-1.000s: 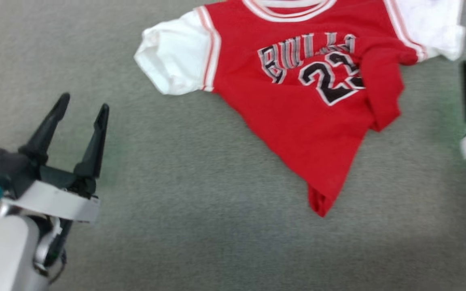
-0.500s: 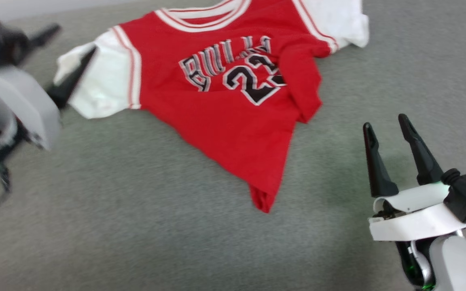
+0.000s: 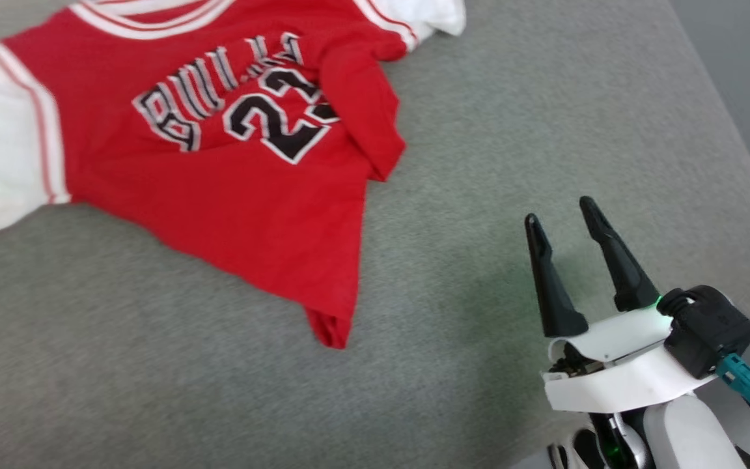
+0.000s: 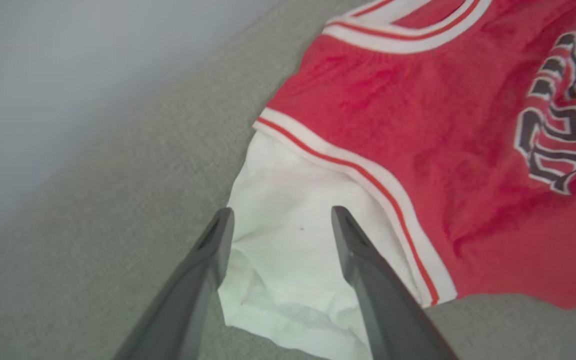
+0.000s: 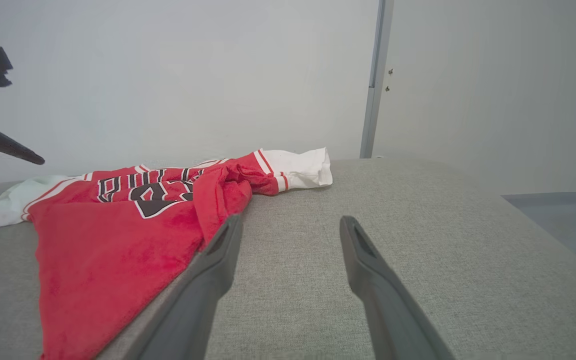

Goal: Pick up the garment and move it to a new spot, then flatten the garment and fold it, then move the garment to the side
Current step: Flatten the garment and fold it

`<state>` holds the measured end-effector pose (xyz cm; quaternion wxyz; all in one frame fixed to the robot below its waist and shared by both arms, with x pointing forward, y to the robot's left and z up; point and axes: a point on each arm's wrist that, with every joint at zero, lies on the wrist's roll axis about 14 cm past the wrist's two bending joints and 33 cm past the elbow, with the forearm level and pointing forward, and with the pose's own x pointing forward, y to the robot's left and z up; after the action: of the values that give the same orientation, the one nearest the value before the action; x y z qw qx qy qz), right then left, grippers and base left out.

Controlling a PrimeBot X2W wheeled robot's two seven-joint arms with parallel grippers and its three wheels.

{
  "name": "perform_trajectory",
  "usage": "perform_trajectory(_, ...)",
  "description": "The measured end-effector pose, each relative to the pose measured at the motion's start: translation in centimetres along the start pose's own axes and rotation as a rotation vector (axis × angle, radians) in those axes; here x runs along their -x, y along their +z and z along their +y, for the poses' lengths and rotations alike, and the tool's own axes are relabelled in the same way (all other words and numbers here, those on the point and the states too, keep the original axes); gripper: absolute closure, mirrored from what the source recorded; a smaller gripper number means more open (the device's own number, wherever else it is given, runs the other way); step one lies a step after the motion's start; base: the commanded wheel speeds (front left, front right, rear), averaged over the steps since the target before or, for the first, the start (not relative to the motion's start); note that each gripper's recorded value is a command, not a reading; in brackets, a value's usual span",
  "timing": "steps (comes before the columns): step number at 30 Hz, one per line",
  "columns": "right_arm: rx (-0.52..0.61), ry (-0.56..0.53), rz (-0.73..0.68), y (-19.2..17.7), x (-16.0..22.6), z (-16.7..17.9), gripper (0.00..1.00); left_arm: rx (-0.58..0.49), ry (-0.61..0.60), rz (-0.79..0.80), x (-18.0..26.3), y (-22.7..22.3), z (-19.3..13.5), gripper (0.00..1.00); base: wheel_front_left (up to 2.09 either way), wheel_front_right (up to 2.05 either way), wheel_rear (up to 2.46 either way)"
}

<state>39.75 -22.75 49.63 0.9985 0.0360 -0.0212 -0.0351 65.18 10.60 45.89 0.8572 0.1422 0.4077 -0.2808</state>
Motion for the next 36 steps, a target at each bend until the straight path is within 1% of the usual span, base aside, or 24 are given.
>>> perform_trajectory(2, 0.005, -0.014, 0.012, -0.2, 0.3, -0.3, 0.00, -0.002, -0.015, 0.100, -1.0, -1.3, -0.1, 0.00, 0.00, 0.00, 0.00)
perform_trajectory(4, 0.017, -0.031, 0.026, -0.5, 0.6, -0.9, 0.00, -0.006, -0.032, 0.152, -1.8, -2.1, -0.2, 0.00, 0.00, 0.00, 0.00)
perform_trajectory(10, 0.037, -0.059, 0.064, -1.4, 1.0, -1.7, 0.00, 0.005, -0.055, 0.142, -4.2, -2.0, -0.1, 0.00, 0.00, 0.00, 0.00)
perform_trajectory(14, 0.048, -0.057, 0.084, -2.1, 0.8, -1.6, 0.00, -0.011, -0.056, 0.172, -5.5, -3.0, -0.1, 0.00, 0.00, 0.00, 0.00)
perform_trajectory(16, 0.054, -0.049, 0.084, -2.2, 0.5, -1.5, 0.00, 0.003, -0.073, 0.186, -5.7, -3.3, -0.2, 0.00, 0.00, 0.00, 0.00)
perform_trajectory(17, 0.056, -0.044, 0.083, -2.2, 0.3, -1.4, 0.00, 0.007, -0.080, 0.188, -5.7, -3.4, -0.3, 0.24, 0.00, 0.00, 0.00)
perform_trajectory(18, 0.055, -0.038, 0.082, -2.2, 0.1, -1.2, 0.00, 0.010, -0.085, 0.188, -5.7, -3.5, -0.3, 0.54, 0.00, 0.00, 0.00)
perform_trajectory(20, 0.058, -0.022, 0.081, -2.3, -0.3, -0.8, 0.00, 0.010, -0.100, 0.190, -5.7, -3.6, -0.6, 0.92, 0.00, 0.00, 0.00)
perform_trajectory(21, 0.062, -0.011, 0.078, -2.3, -0.6, -0.6, 0.00, 0.011, -0.106, 0.185, -5.6, -3.6, -0.7, 1.00, 0.00, 0.00, 0.00)
perform_trajectory(27, 0.130, 0.112, 0.095, -1.4, -3.9, 1.0, 0.00, 0.008, -0.122, 0.134, -5.7, -3.1, -1.0, 1.00, 0.00, 0.00, 0.00)
perform_trajectory(30, 0.199, 0.183, 0.123, -0.6, -6.6, 1.4, 0.00, 0.009, -0.123, 0.093, -5.9, -2.5, -0.8, 1.00, 0.00, 0.00, 0.00)
perform_trajectory(34, 0.208, 0.239, 0.170, 0.4, -10.9, 1.6, 0.00, -0.010, -0.128, 0.034, -6.0, -1.7, -0.9, 1.00, 0.00, 0.00, 0.00)
perform_trajectory(36, 0.224, 0.260, 0.223, 0.4, -13.1, 1.4, 0.00, -0.010, -0.136, 0.010, -6.1, -1.5, -1.0, 1.00, 0.00, 0.00, 0.00)
